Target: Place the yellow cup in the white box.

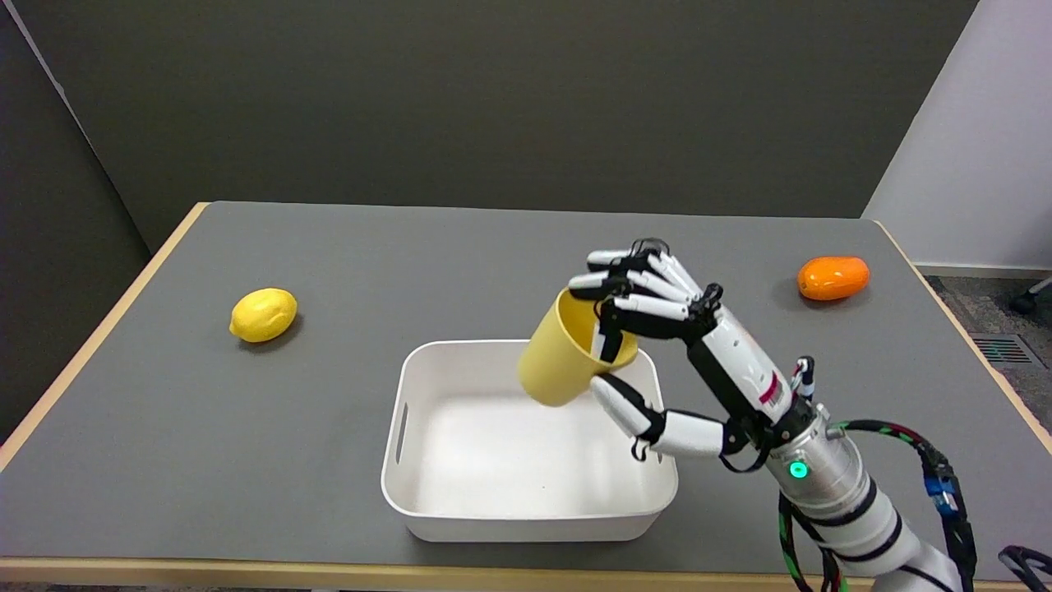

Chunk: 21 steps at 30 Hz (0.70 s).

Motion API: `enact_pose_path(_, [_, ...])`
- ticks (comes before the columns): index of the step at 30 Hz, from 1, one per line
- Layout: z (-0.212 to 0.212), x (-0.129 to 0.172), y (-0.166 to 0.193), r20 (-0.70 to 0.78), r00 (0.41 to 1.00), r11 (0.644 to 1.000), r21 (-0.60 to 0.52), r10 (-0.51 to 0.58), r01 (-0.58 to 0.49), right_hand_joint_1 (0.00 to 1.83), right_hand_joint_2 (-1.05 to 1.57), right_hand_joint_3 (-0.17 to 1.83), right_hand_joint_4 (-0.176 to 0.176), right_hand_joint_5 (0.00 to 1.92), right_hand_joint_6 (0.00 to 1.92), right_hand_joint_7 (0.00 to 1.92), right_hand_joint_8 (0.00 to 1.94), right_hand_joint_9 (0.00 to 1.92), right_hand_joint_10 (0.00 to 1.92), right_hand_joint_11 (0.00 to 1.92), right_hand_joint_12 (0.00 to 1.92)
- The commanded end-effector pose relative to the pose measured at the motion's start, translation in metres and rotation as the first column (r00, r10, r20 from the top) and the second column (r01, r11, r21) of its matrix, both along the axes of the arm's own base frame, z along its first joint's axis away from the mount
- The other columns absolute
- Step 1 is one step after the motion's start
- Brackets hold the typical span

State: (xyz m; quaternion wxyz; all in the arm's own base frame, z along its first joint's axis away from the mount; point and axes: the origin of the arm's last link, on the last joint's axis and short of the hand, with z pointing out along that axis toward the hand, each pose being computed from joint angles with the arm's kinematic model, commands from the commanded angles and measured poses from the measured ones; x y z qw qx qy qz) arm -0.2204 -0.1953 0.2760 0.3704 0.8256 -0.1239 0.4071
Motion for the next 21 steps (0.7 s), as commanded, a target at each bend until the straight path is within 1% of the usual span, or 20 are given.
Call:
enact_pose_path(1, [-0.003, -0.027, 0.022, 0.079, 0.982, 0.985, 0.033, -0.174, 0.172, 0.90, 0.99, 0.65, 0.099, 0.68, 1.61, 0.46, 0.64, 0.20, 0.75, 0.03, 0.97])
enact_pose_path(5, [0.005, -0.028, 0.013, 0.076, 0.980, 0.983, 0.005, -0.184, 0.184, 0.90, 0.99, 0.65, 0.100, 0.68, 1.61, 0.48, 0.65, 0.21, 0.76, 0.04, 0.98])
enact_pose_path(13, [0.015, -0.035, -0.012, 0.023, 0.967, 0.967, -0.030, -0.253, 0.254, 0.90, 0.98, 0.65, 0.106, 0.69, 1.60, 0.49, 0.67, 0.22, 0.77, 0.05, 0.99])
enact_pose_path(18, [0.016, -0.041, -0.018, -0.001, 0.955, 0.954, -0.044, -0.296, 0.296, 0.90, 0.98, 0.65, 0.101, 0.69, 1.60, 0.49, 0.67, 0.22, 0.77, 0.05, 0.99])
enact_pose_path(21, [0.017, -0.042, -0.019, -0.006, 0.952, 0.951, -0.050, -0.305, 0.304, 0.90, 0.98, 0.66, 0.099, 0.69, 1.60, 0.49, 0.67, 0.22, 0.77, 0.05, 0.99])
